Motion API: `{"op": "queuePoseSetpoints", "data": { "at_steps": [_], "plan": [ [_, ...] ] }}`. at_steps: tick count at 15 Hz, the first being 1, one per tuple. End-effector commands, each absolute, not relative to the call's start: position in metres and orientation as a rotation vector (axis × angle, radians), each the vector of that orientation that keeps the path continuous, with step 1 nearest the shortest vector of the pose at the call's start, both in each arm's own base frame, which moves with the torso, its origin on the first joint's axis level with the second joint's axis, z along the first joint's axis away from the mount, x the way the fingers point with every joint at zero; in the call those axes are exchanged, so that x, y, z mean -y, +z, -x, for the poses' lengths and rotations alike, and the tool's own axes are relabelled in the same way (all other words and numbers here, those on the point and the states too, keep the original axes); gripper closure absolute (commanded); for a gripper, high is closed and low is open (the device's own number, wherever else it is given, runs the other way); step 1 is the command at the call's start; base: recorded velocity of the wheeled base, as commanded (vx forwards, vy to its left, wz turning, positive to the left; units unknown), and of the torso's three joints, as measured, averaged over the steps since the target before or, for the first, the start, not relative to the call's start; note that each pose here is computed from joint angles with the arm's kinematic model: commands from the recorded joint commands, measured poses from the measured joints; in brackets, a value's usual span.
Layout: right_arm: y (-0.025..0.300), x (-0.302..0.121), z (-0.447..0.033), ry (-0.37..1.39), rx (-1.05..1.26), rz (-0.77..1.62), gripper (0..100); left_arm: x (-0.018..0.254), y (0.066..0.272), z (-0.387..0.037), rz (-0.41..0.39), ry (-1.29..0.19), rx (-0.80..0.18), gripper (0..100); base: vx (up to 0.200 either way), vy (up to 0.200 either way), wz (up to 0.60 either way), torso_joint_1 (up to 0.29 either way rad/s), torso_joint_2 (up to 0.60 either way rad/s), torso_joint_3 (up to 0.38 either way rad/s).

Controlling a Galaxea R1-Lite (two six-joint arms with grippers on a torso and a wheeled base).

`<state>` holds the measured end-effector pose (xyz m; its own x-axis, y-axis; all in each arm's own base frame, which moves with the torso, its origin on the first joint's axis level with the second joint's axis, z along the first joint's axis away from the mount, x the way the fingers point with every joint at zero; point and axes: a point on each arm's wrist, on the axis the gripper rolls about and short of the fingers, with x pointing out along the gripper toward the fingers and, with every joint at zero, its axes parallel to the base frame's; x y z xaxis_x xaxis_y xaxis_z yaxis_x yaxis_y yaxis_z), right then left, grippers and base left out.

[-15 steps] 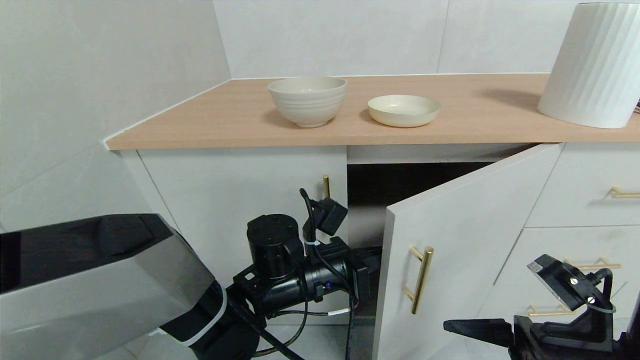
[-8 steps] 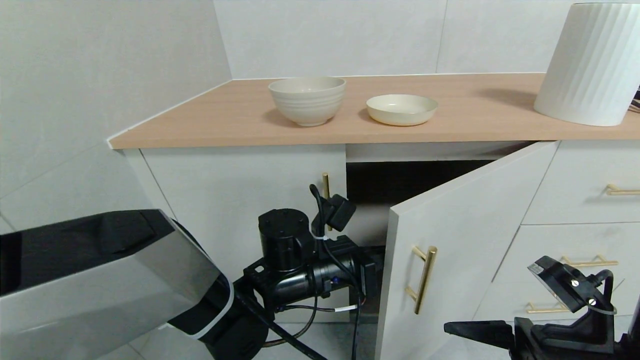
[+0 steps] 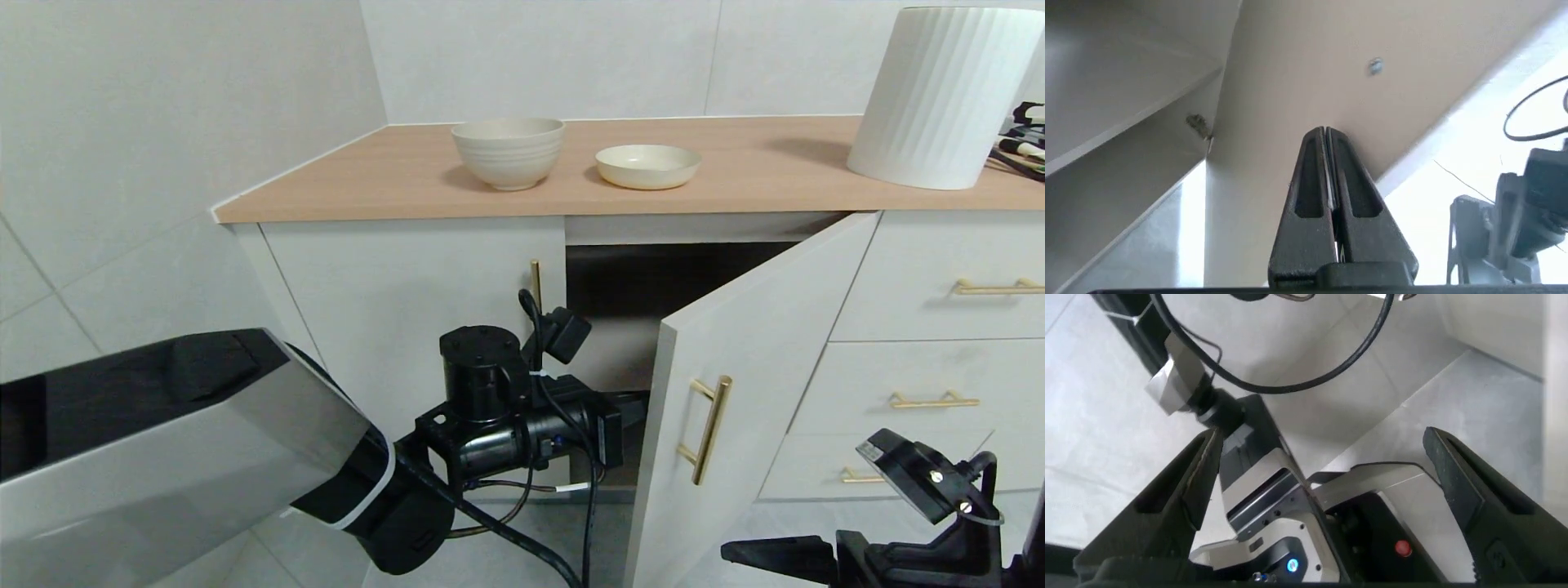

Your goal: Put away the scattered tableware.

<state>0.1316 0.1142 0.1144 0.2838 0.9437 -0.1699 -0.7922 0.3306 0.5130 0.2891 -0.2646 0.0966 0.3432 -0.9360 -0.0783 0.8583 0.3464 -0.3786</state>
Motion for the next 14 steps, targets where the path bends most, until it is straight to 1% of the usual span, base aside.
{"op": "queuePoseSetpoints", "data": {
  "at_steps": [1,3,6,10,14],
  "plan": [
    [0.114,-0.115,-0.131,1.201,-0.495,-0.359,0,0.268,0.096,-0.292,0.293,-1.191,-0.296,100,0.0,0.0,0.0,0.0,0.0,0.0],
    [0.114,-0.115,-0.131,1.202,-0.496,-0.359,0,0.268,0.097,-0.293,0.292,-1.188,-0.307,100,0.0,0.0,0.0,0.0,0.0,0.0],
    [0.113,-0.115,-0.131,1.202,-0.497,-0.359,0,0.276,0.098,-0.301,0.293,-1.19,-0.301,100,-0.2,0.0,0.0,0.009,0.0,-0.002],
    [0.113,-0.115,-0.131,1.2,-0.497,-0.359,0,0.287,0.092,-0.315,0.293,-1.185,-0.309,100,0.0,0.0,0.0,0.0,0.0,0.0],
    [0.115,-0.115,-0.13,1.204,-0.487,-0.361,0,0.288,0.097,-0.313,0.293,-1.194,-0.294,100,0.0,0.0,0.0,0.0,0.0,0.0]
  ]
}}
